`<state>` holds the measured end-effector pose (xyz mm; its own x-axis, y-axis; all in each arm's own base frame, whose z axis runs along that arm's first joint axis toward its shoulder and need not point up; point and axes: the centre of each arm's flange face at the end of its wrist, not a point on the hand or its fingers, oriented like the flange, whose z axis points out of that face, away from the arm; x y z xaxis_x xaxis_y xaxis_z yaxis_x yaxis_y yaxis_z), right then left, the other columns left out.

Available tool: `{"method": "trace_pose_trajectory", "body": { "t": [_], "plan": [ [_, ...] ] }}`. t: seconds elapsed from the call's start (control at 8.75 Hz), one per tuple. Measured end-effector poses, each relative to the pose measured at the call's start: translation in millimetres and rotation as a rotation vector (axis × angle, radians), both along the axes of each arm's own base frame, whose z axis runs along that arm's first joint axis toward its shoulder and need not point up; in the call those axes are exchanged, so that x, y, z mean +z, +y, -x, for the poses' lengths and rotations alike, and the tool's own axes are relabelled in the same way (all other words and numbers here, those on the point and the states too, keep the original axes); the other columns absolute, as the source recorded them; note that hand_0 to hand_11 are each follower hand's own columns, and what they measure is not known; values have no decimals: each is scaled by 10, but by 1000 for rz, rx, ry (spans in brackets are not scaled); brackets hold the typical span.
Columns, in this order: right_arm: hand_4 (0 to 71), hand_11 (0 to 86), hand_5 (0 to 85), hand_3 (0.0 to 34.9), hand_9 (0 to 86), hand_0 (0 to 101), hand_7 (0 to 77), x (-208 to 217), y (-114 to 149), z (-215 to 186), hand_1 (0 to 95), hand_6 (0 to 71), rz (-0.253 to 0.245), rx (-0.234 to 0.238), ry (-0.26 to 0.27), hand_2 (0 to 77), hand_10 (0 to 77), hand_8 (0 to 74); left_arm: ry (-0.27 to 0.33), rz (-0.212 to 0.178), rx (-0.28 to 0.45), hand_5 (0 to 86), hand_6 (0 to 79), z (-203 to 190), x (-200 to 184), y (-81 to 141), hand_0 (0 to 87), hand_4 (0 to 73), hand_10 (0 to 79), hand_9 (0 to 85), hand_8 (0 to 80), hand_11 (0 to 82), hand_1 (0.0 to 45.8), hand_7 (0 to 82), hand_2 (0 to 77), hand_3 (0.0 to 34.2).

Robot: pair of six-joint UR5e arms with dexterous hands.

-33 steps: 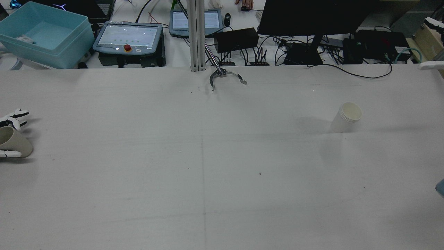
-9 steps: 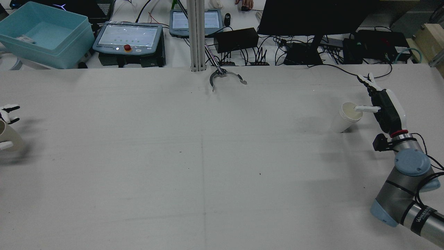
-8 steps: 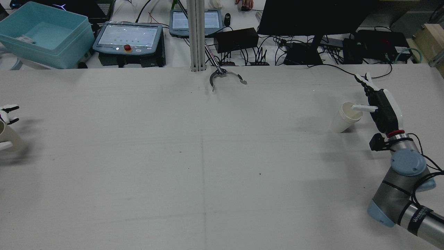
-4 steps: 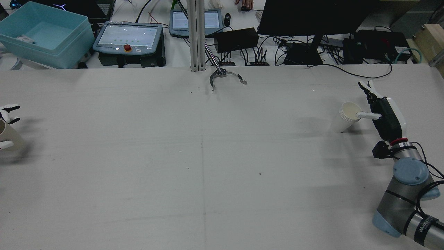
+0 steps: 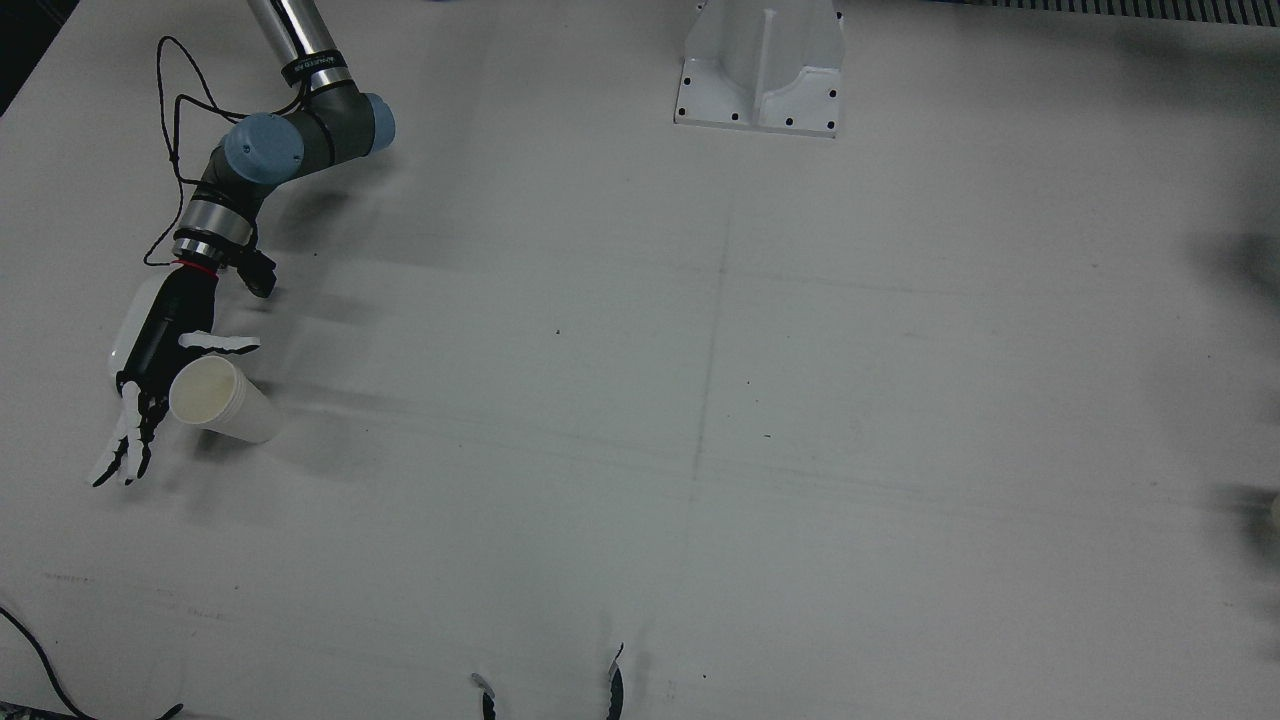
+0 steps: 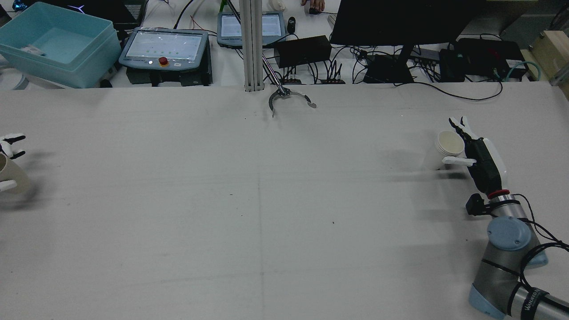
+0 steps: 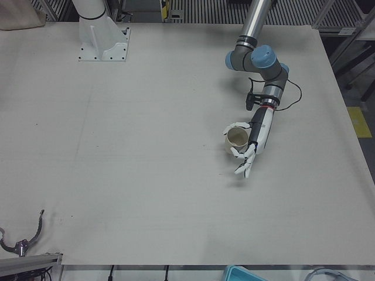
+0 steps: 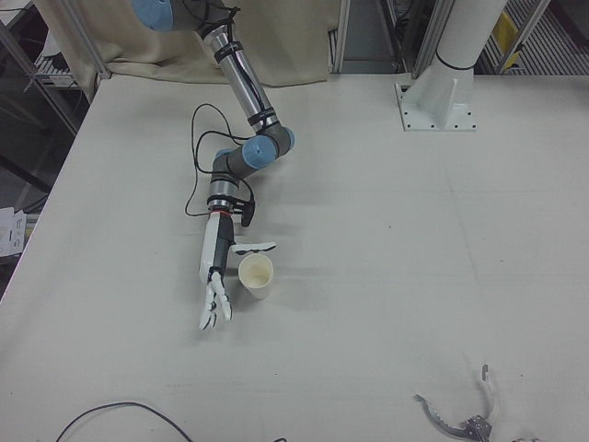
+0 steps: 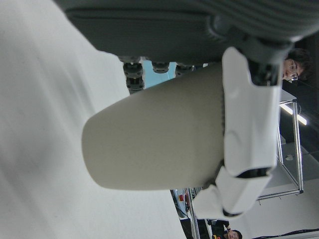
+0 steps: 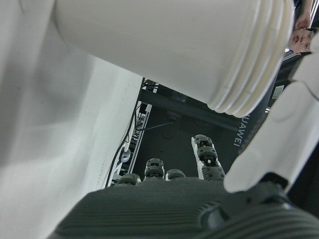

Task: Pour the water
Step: 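Lift both cups, bringing them toward the table center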

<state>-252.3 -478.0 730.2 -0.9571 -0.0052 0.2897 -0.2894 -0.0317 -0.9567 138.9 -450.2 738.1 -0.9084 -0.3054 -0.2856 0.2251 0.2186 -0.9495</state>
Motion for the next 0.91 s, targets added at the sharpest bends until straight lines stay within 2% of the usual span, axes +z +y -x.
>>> {"method": "trace_pose_trajectory", "body": {
  "t": [0.46, 0.91],
  "plan": [
    [87, 5, 5, 0, 60, 482, 11, -82, 46, 195, 60, 5, -8, -5, 2, 11, 0, 44, -1, 1, -5, 589, 27, 26, 8, -4, 631, 245, 87, 38, 5, 164, 213, 235, 322, 1],
    [120, 5, 33, 0, 60, 488, 11, -251, -53, 367, 82, 5, -25, -10, 11, 11, 0, 44, -5, 6, -7, 589, 27, 42, 34, 6, 616, 245, 87, 38, 5, 164, 213, 235, 327, 2]
  ]
}}
